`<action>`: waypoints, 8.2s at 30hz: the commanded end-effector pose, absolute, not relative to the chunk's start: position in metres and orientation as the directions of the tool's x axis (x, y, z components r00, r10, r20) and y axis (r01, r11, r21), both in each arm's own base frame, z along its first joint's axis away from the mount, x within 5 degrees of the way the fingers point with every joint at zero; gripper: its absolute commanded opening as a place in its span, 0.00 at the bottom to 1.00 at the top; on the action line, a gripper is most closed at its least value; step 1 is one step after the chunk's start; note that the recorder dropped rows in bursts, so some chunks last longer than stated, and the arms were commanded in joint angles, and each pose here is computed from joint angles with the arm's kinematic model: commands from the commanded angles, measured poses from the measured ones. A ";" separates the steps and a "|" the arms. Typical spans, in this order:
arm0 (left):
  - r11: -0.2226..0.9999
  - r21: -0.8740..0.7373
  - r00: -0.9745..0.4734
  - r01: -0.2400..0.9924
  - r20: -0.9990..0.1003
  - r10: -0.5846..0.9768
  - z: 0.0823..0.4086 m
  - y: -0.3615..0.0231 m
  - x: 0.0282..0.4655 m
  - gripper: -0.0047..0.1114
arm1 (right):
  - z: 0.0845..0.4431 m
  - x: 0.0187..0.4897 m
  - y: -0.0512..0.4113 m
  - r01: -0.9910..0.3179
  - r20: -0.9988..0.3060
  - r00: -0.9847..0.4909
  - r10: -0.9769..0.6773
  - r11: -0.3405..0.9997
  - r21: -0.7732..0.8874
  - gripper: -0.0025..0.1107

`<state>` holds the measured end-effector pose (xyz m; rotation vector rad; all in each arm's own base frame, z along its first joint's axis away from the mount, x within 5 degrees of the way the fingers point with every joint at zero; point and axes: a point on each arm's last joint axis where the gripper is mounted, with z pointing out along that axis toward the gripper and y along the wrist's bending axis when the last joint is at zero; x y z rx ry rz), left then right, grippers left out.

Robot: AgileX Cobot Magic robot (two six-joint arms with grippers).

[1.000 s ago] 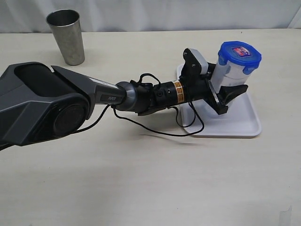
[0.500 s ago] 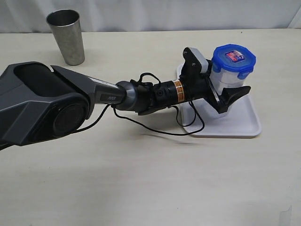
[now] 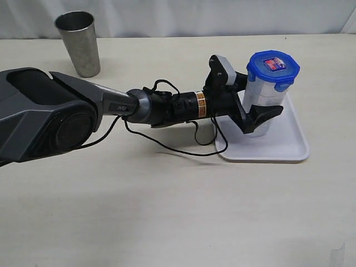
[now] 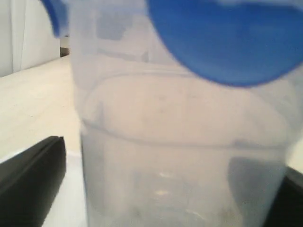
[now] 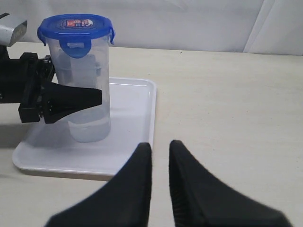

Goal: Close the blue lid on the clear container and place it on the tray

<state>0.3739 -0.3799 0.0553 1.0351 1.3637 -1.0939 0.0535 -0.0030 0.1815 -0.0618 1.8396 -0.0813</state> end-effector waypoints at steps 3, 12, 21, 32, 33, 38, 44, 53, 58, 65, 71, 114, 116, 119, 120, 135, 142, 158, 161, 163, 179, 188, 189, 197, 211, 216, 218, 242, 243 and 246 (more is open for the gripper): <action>0.089 0.013 0.004 0.996 -0.994 0.110 0.053 -0.376 0.369 0.78 | 0.182 0.053 -0.003 0.008 -0.963 -0.258 -0.080 0.996 -0.085 0.14; 0.100 0.037 0.024 0.994 -0.992 0.126 0.057 -0.363 0.381 0.78 | 0.182 0.053 -0.003 0.008 -0.963 -0.258 -0.080 0.996 -0.085 0.14; 0.068 0.007 -0.007 0.998 -0.981 0.193 0.057 -0.340 0.394 0.78 | 0.182 0.053 -0.003 0.008 -0.963 -0.258 -0.080 0.996 -0.085 0.14; 0.039 -0.017 -0.026 0.999 -0.974 0.227 0.056 -0.315 0.406 0.78 | 0.182 0.053 -0.003 0.008 -0.963 -0.258 -0.080 0.996 -0.085 0.14; 0.049 -0.017 -0.027 0.999 -0.975 0.221 0.059 -0.309 0.411 0.78 | 0.182 0.053 -0.003 0.008 -0.963 -0.258 -0.080 0.996 -0.085 0.14; 0.107 -0.059 -0.088 0.993 -0.953 0.291 0.069 -0.291 0.424 0.75 | 0.182 0.053 -0.003 0.008 -0.963 -0.258 -0.080 0.996 -0.085 0.14; 0.032 0.001 -0.013 0.999 -0.905 0.425 0.089 -0.285 0.421 0.29 | 0.182 0.053 -0.003 0.008 -0.963 -0.258 -0.080 0.996 -0.085 0.14; 0.151 -0.106 -0.161 0.983 -0.894 0.418 0.142 -0.277 0.421 0.04 | 0.182 0.053 -0.003 0.008 -0.963 -0.258 -0.080 0.996 -0.085 0.14; 0.495 -0.018 -0.264 0.869 -0.862 0.432 0.183 -0.247 0.416 0.04 | 0.182 0.053 -0.003 0.008 -0.963 -0.258 -0.080 0.996 -0.085 0.14; 0.846 0.350 -0.374 0.402 -0.781 0.501 0.217 -0.158 0.376 0.04 | 0.182 0.053 -0.003 0.008 -0.963 -0.258 -0.080 0.996 -0.085 0.14; 0.775 0.550 -0.397 0.311 -0.666 0.632 0.224 -0.126 0.347 0.04 | 0.182 0.053 -0.003 0.008 -0.963 -0.258 -0.080 0.996 -0.085 0.14; 0.908 0.110 -0.068 0.405 -0.986 0.150 0.356 -0.032 0.075 0.04 | 0.182 0.053 -0.003 0.008 -0.963 -0.258 -0.080 0.996 -0.085 0.14; 0.911 0.107 -0.045 0.399 -0.990 0.136 0.357 -0.024 0.059 0.04 | 0.182 0.053 -0.003 0.008 -0.963 -0.258 -0.080 0.996 -0.085 0.14; 0.914 0.104 -0.024 0.392 -0.992 0.123 0.356 -0.015 0.041 0.04 | 0.182 0.053 -0.003 0.008 -0.963 -0.258 -0.080 0.996 -0.085 0.14; 0.915 0.104 -0.013 0.389 -0.993 0.118 0.356 -0.012 0.035 0.04 | 0.182 0.053 -0.003 0.008 -0.963 -0.258 -0.080 0.996 -0.085 0.14; 0.921 0.097 0.116 0.376 -0.992 0.057 0.359 0.002 0.005 0.04 | 0.182 0.053 -0.003 0.008 -0.963 -0.258 -0.080 0.996 -0.085 0.14; 0.921 0.097 0.114 0.376 -0.992 0.058 0.359 0.002 0.005 0.04 | 0.182 0.053 -0.003 0.008 -0.963 -0.258 -0.080 0.996 -0.085 0.14; 0.836 -0.150 0.009 0.527 -0.983 -0.182 0.360 -0.009 -0.004 0.04 | 0.182 0.053 -0.003 0.008 -0.963 -0.258 -0.080 0.996 -0.085 0.14; 0.854 -0.154 0.053 0.497 -0.977 -0.207 0.360 -0.006 -0.014 0.04 | 0.182 0.053 -0.003 0.008 -0.963 -0.258 -0.080 0.996 -0.085 0.14; 0.882 -0.148 0.098 0.448 -0.972 -0.213 0.359 -0.004 -0.021 0.04 | 0.182 0.053 -0.003 0.008 -0.963 -0.258 -0.080 0.996 -0.085 0.14; 0.989 -0.146 0.180 0.037 -0.972 -0.150 0.360 -0.012 -0.018 0.04 | 0.182 0.053 -0.003 0.008 -0.963 -0.258 -0.080 0.996 -0.085 0.14; 0.989 -0.144 0.181 0.033 -0.972 -0.148 0.360 -0.012 -0.018 0.04 | 0.182 0.053 -0.003 0.008 -0.963 -0.258 -0.080 0.996 -0.085 0.14; 0.989 -0.144 0.181 0.033 -0.972 -0.148 0.360 -0.012 -0.018 0.04 | 0.182 0.053 -0.003 0.008 -0.963 -0.258 -0.080 0.996 -0.085 0.14; 0.989 -0.144 0.181 0.033 -0.972 -0.148 0.360 -0.012 -0.018 0.04 | 0.182 0.053 -0.003 0.008 -0.963 -0.258 -0.080 0.996 -0.085 0.14; 0.994 -0.092 0.279 -0.058 -0.957 -0.073 0.316 0.000 0.021 0.04 | 0.182 0.053 -0.003 0.008 -0.963 -0.258 -0.080 0.996 -0.085 0.14; 0.995 -0.039 0.245 -0.094 -0.969 -0.015 0.281 0.004 0.038 0.04 | 0.182 0.053 -0.003 0.008 -0.963 -0.258 -0.080 0.996 -0.085 0.14; 0.994 -0.038 0.239 -0.098 -0.971 -0.013 0.266 0.005 0.043 0.04 | 0.182 0.053 -0.003 0.008 -0.963 -0.258 -0.080 0.996 -0.085 0.14; 0.996 0.066 -0.028 -0.061 -0.998 0.064 0.203 0.004 0.056 0.04 | 0.182 0.053 -0.003 0.008 -0.963 -0.258 -0.080 0.996 -0.085 0.14; 0.995 0.073 -0.056 -0.061 -0.996 0.070 0.201 0.004 0.056 0.04 | 0.182 0.053 -0.003 0.008 -0.963 -0.258 -0.080 0.996 -0.085 0.14; 0.994 0.094 -0.115 -0.055 -0.990 0.088 0.195 0.004 0.056 0.04 | 0.182 0.053 -0.003 0.008 -0.963 -0.258 -0.080 0.996 -0.085 0.14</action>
